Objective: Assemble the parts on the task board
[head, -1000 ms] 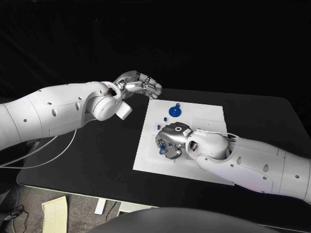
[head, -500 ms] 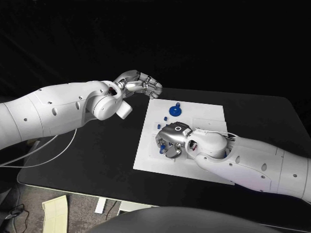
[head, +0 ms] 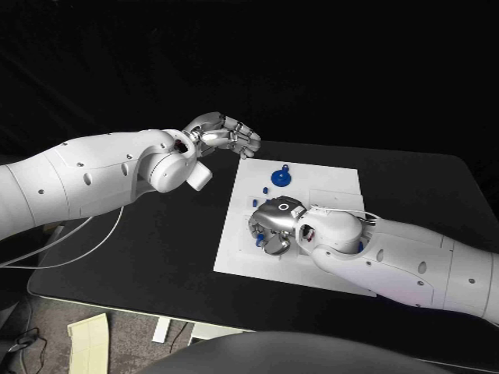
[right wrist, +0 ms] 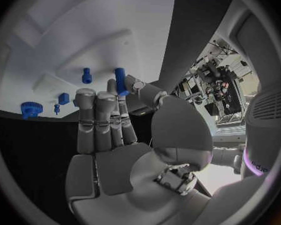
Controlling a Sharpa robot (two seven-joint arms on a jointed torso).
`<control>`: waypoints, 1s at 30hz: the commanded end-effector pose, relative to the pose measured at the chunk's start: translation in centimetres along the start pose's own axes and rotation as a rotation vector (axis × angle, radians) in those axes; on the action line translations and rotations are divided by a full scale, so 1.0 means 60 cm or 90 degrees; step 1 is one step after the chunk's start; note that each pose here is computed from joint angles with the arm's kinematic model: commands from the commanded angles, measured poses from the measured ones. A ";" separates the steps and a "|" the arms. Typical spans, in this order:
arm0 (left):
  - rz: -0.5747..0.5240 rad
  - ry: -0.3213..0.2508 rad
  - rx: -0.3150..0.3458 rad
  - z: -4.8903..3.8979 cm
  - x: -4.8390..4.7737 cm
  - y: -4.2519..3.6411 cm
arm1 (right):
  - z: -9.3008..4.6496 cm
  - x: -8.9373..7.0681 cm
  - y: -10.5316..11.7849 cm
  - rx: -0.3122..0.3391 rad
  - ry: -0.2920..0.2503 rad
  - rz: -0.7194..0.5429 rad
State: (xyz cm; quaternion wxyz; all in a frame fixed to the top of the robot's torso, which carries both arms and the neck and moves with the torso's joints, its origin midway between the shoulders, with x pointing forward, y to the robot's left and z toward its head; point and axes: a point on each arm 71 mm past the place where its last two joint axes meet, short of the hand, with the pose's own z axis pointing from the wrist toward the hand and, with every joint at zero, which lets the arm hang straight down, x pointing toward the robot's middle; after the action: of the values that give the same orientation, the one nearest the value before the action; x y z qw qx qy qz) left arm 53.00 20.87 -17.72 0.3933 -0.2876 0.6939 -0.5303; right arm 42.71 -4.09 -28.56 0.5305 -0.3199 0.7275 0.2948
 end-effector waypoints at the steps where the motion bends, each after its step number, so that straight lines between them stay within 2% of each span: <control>1: -0.006 0.011 0.006 0.001 0.004 -0.002 | 0.000 0.007 0.003 -0.005 0.020 0.003; 11: -0.005 0.009 0.004 0.000 0.002 -0.001 | -0.001 0.009 0.002 -0.006 0.020 0.026; 21: -0.005 0.010 0.003 0.000 0.002 -0.001 | 0.000 0.004 0.003 -0.011 -0.005 0.044; 30: -0.006 0.011 0.002 0.000 0.002 -0.001 | -0.001 0.004 0.000 -0.005 -0.012 0.044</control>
State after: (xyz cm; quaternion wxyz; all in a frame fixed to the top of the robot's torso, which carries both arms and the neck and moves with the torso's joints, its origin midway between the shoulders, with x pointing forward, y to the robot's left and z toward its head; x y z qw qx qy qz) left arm 52.99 20.95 -17.74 0.3927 -0.2882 0.6946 -0.5294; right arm 42.65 -4.24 -28.84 0.5221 -0.2978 0.7359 0.3119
